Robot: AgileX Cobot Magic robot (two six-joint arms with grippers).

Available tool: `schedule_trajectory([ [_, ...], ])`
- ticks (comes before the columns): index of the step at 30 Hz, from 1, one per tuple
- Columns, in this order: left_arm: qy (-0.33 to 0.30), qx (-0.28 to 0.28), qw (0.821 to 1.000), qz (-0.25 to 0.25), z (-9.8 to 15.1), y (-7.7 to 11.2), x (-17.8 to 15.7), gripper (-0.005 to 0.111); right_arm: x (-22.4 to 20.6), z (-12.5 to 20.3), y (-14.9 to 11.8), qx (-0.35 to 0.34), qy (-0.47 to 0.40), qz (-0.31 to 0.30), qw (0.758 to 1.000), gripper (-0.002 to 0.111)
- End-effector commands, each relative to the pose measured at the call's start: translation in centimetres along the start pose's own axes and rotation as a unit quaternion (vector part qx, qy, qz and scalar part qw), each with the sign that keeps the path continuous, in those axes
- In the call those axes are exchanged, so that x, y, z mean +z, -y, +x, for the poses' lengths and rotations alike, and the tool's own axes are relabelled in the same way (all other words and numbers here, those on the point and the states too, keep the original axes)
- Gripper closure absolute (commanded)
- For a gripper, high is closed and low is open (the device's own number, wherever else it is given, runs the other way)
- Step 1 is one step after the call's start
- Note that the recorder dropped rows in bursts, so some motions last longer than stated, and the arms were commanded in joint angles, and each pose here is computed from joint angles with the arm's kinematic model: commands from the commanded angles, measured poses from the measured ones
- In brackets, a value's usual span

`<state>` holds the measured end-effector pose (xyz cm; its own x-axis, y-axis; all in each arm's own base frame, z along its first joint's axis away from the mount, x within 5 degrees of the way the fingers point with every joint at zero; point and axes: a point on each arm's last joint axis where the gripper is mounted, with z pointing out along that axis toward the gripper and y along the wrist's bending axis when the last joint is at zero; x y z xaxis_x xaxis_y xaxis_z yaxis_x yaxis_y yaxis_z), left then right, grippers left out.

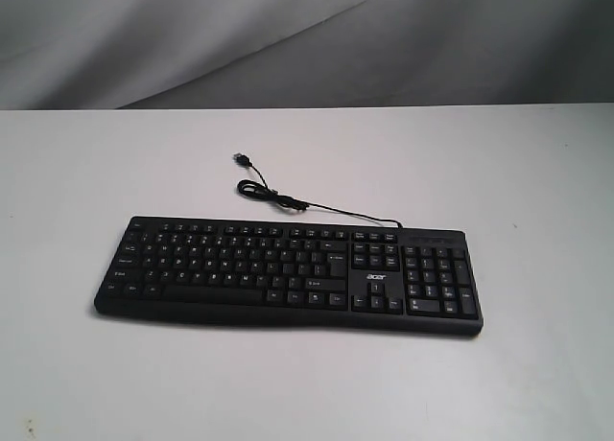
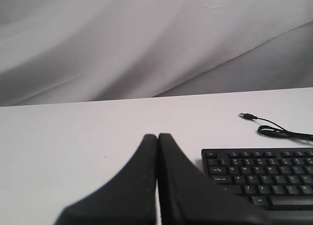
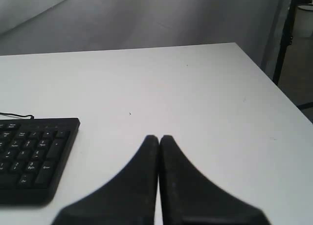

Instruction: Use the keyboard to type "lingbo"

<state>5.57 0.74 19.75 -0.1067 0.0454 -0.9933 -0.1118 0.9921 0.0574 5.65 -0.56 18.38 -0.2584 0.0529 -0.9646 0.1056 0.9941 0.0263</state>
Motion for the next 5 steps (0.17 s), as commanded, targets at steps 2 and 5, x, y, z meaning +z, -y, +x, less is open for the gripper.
schedule_trajectory([
  [2,0.003,-0.001,1.000,0.003,0.08,0.04,-0.01,0.106,0.00,0.12,0.03,0.003,0.000,0.002,1.000,0.108],
  [5,0.003,-0.001,1.000,0.003,0.08,0.04,-0.01,0.106,0.00,0.12,0.03,0.003,0.000,0.002,1.000,0.108],
])
